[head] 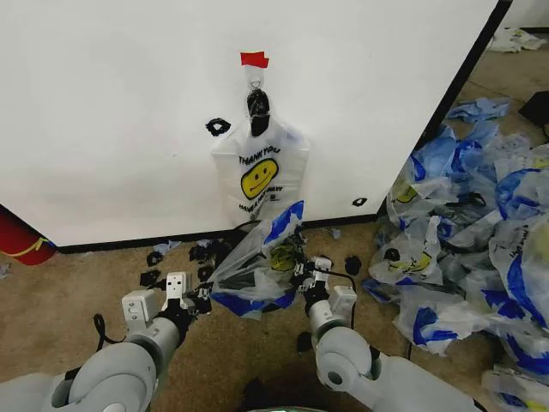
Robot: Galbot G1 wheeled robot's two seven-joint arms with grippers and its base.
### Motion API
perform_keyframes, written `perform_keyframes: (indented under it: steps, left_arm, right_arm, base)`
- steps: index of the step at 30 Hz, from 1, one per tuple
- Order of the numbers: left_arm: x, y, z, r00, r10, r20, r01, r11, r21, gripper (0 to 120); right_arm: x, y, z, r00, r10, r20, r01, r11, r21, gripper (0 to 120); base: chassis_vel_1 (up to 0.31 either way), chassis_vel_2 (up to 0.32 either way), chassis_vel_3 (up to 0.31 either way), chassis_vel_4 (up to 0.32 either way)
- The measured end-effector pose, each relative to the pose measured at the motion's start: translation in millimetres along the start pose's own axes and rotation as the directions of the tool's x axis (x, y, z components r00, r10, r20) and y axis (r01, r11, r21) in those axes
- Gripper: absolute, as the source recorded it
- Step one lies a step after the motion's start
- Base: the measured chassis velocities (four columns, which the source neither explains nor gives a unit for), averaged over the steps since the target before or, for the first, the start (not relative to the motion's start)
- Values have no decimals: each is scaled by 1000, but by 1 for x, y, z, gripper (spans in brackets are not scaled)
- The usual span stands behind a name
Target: Pick up the garbage bag from the wall and place it over the trash bin.
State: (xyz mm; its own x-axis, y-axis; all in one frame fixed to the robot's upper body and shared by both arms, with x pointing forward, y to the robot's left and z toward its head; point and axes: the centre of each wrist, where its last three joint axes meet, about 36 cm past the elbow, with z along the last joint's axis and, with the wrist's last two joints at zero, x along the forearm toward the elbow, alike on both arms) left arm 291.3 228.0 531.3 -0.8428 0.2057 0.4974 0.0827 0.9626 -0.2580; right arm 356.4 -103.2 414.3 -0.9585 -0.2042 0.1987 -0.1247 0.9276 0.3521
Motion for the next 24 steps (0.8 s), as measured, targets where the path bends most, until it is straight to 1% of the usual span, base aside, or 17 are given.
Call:
perform_keyframes:
  steps: [4,8,9,11,13,14,17,18,19,20,21,24]
  left_arm:
    - [4,-5,-5,1000,22,21,-22,1000,-3,1]
    - [15,-12,-12,998,53,41,-53,999,-9,18]
    - [15,-12,-12,998,53,41,-53,999,-9,18]
    - [19,-13,-15,997,62,47,-61,998,-13,26]
    - [20,-13,-16,997,59,47,-59,998,-14,34]
    - [20,-13,-16,997,59,47,-59,998,-14,34]
    - [21,-11,-14,998,51,32,-51,999,-6,50]
    - [21,-11,-14,998,50,30,-50,999,-5,52]
    - [21,-11,-13,999,48,26,-48,999,-5,56]
    - [21,-11,-13,999,48,26,-48,999,-5,56]
    - [21,-10,-12,999,45,23,-45,999,-7,62]
    - [21,-10,-14,998,49,48,-47,999,-26,73]
  right_arm:
    - [1,0,1,1000,1,-2,-1,1000,0,0]
    - [1,0,1,1000,2,-1,-2,1000,1,0]
    - [1,0,1,1000,2,-1,-2,1000,1,0]
    - [1,0,1,1000,1,0,-1,1000,1,0]
    - [1,1,0,1000,0,1,0,1000,0,0]
    - [1,1,0,1000,0,1,0,1000,0,0]
    - [1,1,1,1000,0,1,0,1000,0,0]
    - [1,1,1,1000,-1,1,1,1000,1,0]
    - [1,1,1,1000,0,1,0,1000,1,0]
    - [1,1,1,1000,0,1,0,1000,1,0]
    - [2,0,1,1000,1,1,-1,1000,2,0]
    - [2,-2,1,1000,6,0,-6,1000,5,0]
  base:
    - [0,0,0,0]
    - [0,0,0,0]
    - [0,0,0,0]
    - [0,0,0,0]
    - [0,0,0,0]
    - [0,0,0,0]
    - [0,0,0,0]
    - [0,0,0,0]
    - [0,0,0,0]
    - [0,0,0,0]
    - [0,0,0,0]
    - [0,0,0,0]
